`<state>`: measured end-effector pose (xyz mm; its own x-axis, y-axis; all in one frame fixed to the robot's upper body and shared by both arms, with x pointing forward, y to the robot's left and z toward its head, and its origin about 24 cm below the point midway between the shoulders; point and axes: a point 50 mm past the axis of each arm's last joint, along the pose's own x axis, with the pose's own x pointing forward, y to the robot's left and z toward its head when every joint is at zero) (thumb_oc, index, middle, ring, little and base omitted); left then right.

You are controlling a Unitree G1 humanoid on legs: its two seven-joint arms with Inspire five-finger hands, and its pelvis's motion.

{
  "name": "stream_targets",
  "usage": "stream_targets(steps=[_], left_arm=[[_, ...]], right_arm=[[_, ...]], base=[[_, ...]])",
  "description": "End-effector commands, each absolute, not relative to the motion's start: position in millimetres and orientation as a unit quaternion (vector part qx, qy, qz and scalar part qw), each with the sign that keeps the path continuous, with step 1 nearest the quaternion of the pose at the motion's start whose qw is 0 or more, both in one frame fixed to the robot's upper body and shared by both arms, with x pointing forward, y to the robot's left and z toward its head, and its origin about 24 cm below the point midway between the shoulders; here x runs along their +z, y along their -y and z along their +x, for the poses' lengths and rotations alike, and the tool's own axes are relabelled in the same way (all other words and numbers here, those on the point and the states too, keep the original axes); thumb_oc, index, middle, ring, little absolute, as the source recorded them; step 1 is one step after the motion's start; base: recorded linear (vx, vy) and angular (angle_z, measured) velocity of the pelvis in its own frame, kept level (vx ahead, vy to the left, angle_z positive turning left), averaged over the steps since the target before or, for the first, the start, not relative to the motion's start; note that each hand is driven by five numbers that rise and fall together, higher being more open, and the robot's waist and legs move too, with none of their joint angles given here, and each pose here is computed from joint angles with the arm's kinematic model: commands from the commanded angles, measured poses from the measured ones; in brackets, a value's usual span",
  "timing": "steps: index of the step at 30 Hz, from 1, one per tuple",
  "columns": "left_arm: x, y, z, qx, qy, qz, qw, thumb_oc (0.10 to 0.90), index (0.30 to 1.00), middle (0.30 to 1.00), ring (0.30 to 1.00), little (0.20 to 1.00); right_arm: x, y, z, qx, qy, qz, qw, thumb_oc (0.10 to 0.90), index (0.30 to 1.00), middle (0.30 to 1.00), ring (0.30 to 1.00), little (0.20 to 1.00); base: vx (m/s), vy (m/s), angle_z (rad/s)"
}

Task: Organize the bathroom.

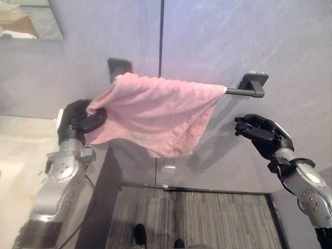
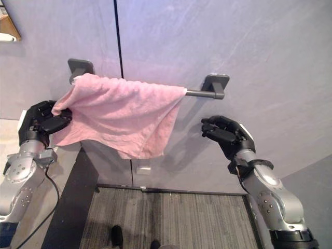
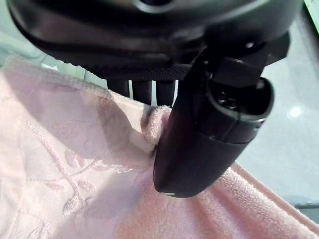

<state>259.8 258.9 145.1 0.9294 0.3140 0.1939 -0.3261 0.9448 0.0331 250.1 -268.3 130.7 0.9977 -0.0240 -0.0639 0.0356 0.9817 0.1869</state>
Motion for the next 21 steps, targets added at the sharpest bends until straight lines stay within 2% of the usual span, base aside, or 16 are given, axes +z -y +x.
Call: stream_targets(steps=[1,9,10,11,21], left_arm=[[188,-259,268,0.125,0.183,0.086,0.971,0.400,0.300,0.300,0.300,0.300],[180,-249,276,0.056,0.135,0.125,0.981,0.400,0.300,0.300,0.300,0.300],[179,-245,277,0.040,0.124,0.135,0.982,0.400,0.300,0.300,0.300,0.300],[179,-243,278,0.034,0.122,0.138,0.982,0.400,0.300,0.300,0.300,0.300],[179,-235,284,0.016,0.112,0.141,0.984,0.400,0.300,0.300,0.300,0.300]], right_arm=[[191,260,252,0.025,0.139,0.109,0.984,0.400,0.300,0.300,0.300,0.300],[189,270,252,-0.016,0.137,0.103,0.985,0.406,0.309,0.309,0.309,0.309],[188,273,252,-0.030,0.135,0.106,0.985,0.558,0.538,0.538,0.538,0.538],[188,275,251,-0.037,0.134,0.108,0.984,0.800,0.900,0.900,0.900,0.900],[187,277,253,-0.048,0.136,0.119,0.982,0.800,0.900,0.900,0.900,0.900]], base=[[0.00,0.000,0.00],[0.00,0.000,0.00],[-0.03,0.003,-0.01],[-0.04,0.000,-0.03],[0.00,-0.001,-0.01]])
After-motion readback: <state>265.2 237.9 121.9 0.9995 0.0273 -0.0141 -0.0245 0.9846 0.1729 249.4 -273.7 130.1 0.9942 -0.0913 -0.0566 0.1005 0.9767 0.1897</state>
